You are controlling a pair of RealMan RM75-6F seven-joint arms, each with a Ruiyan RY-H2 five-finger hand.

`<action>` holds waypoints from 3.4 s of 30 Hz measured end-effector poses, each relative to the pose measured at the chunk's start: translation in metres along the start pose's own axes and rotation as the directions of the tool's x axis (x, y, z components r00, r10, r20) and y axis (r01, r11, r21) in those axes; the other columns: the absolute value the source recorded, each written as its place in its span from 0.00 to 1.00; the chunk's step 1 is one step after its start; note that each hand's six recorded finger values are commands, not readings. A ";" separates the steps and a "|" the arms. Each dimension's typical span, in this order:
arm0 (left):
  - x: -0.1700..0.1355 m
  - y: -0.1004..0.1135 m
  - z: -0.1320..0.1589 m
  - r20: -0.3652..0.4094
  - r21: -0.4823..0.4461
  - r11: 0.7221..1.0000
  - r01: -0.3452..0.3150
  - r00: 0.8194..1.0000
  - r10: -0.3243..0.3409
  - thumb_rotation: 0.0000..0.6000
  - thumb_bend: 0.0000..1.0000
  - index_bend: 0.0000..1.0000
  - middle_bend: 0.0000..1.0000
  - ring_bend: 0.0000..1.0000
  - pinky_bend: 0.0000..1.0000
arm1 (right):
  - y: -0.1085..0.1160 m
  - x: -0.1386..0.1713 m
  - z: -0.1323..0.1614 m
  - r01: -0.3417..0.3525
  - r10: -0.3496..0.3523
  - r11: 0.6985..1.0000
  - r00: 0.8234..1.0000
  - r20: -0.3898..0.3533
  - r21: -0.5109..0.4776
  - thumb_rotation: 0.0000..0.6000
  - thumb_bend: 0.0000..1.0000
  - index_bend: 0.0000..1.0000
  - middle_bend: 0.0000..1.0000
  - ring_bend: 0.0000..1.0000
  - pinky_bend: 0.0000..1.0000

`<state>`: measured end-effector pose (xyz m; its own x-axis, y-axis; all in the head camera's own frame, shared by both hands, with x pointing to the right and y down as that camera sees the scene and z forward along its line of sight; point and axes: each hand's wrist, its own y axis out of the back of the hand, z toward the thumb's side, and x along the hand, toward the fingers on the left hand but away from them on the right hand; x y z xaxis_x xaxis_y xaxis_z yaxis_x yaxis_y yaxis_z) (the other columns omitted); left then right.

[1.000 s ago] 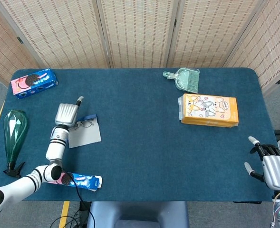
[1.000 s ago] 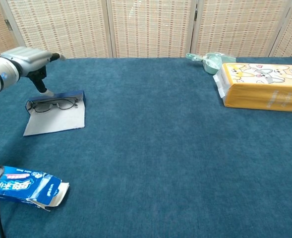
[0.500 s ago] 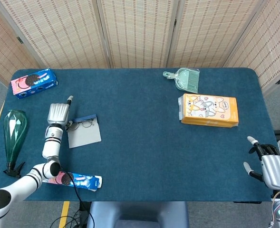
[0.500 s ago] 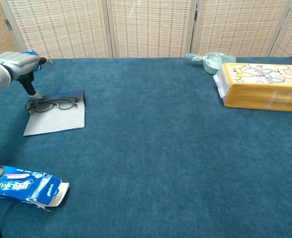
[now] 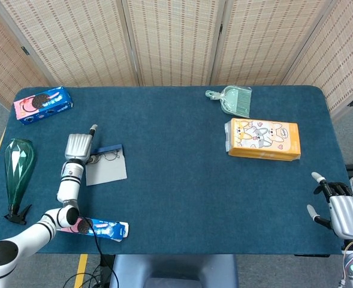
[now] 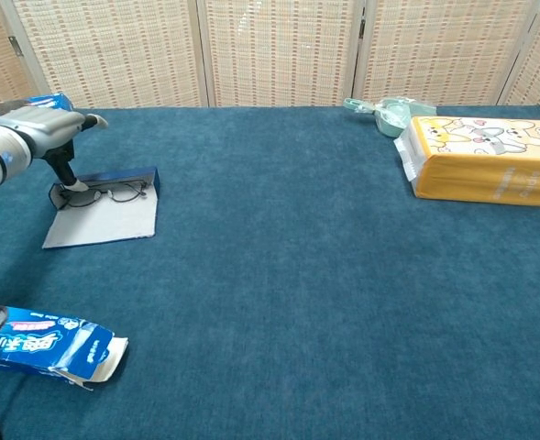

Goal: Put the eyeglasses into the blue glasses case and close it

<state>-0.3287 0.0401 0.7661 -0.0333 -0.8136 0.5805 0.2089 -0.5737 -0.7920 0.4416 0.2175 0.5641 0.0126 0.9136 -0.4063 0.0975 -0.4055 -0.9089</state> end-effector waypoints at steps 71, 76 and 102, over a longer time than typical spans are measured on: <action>-0.078 -0.036 0.044 0.260 -0.005 1.000 0.009 0.966 -0.007 1.00 0.22 0.11 1.00 0.97 1.00 | 0.000 0.000 0.002 0.004 -0.004 1.000 1.000 -0.011 -0.006 1.00 0.30 0.12 0.44 0.32 0.22; -0.077 -0.040 0.042 0.252 -0.004 1.000 0.014 0.968 -0.012 1.00 0.22 0.11 1.00 0.97 1.00 | 0.000 0.001 0.002 0.004 -0.005 1.000 1.000 -0.010 -0.005 1.00 0.30 0.12 0.44 0.32 0.22; -0.068 -0.029 0.033 0.211 -0.032 0.999 -0.016 0.977 0.022 1.00 0.22 0.12 1.00 0.97 1.00 | 0.001 0.004 0.001 0.007 -0.008 1.000 1.000 -0.006 -0.007 1.00 0.30 0.12 0.44 0.32 0.22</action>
<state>-0.3008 0.1154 0.7561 0.1784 -0.7877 0.5896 0.1777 -0.5636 -0.8067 0.4406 0.2206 0.5614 0.0174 0.9168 -0.3989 0.1043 -0.3985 -0.9112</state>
